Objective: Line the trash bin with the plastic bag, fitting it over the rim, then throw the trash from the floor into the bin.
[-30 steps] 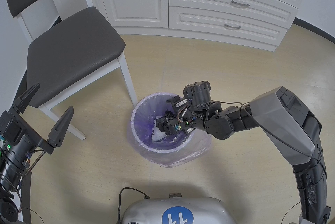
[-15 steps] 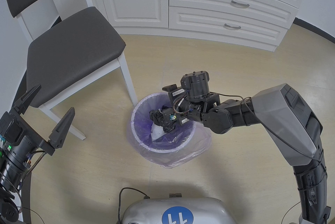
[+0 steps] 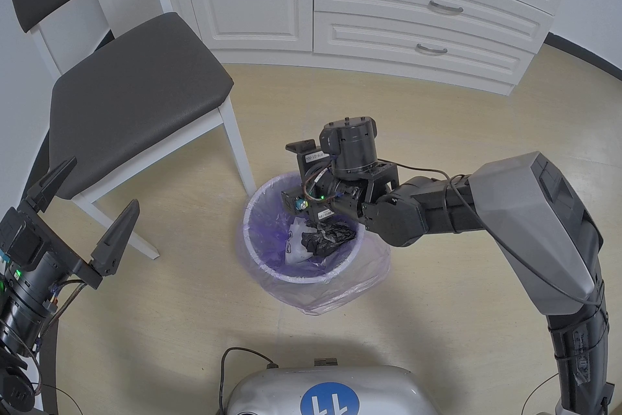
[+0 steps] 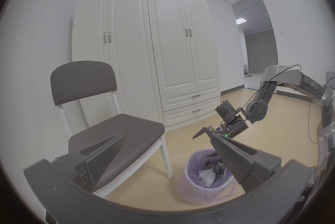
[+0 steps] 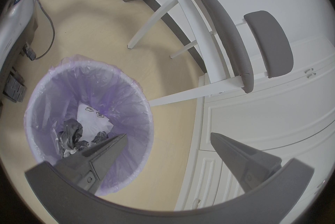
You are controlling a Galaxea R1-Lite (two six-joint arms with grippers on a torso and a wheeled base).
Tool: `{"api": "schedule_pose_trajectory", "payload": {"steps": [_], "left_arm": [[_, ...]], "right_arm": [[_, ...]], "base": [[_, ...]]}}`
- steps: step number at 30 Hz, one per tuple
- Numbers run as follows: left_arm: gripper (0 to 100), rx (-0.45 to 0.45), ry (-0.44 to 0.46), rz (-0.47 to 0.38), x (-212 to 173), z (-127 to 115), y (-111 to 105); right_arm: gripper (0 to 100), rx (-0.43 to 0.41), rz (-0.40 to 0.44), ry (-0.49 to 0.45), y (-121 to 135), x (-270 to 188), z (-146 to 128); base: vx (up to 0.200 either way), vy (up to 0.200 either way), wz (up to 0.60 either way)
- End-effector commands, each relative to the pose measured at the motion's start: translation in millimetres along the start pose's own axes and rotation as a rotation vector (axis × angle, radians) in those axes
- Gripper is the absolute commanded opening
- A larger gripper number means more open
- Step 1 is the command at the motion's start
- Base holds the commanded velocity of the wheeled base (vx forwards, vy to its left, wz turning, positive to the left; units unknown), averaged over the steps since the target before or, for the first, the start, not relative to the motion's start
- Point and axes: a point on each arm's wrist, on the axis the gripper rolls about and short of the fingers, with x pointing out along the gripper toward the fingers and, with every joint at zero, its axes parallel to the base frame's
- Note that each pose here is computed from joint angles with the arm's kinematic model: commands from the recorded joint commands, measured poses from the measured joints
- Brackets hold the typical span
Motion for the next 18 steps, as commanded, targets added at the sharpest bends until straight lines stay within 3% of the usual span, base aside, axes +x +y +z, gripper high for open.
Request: {"api": "schedule_pose_trajectory", "payload": {"steps": [1,11,18], "left_arm": [[100,-0.001,-0.003,0.001,-0.3,0.6,0.0],[100,-0.002,-0.001,0.001,0.3,0.2,0.3],[100,-0.002,-0.001,0.001,0.3,0.2,0.3]], "right_arm": [[100,-0.005,0.063,0.002,19.0,-3.5,-2.3],[100,-0.024,0.219,0.028,60.2,-15.6,-17.0],[100,-0.025,0.229,0.032,68.1,-7.4,-16.9]], "base": [[0.000,0.000,0.00],[0.000,0.000,0.00],[0.000,0.000,0.00]]}}
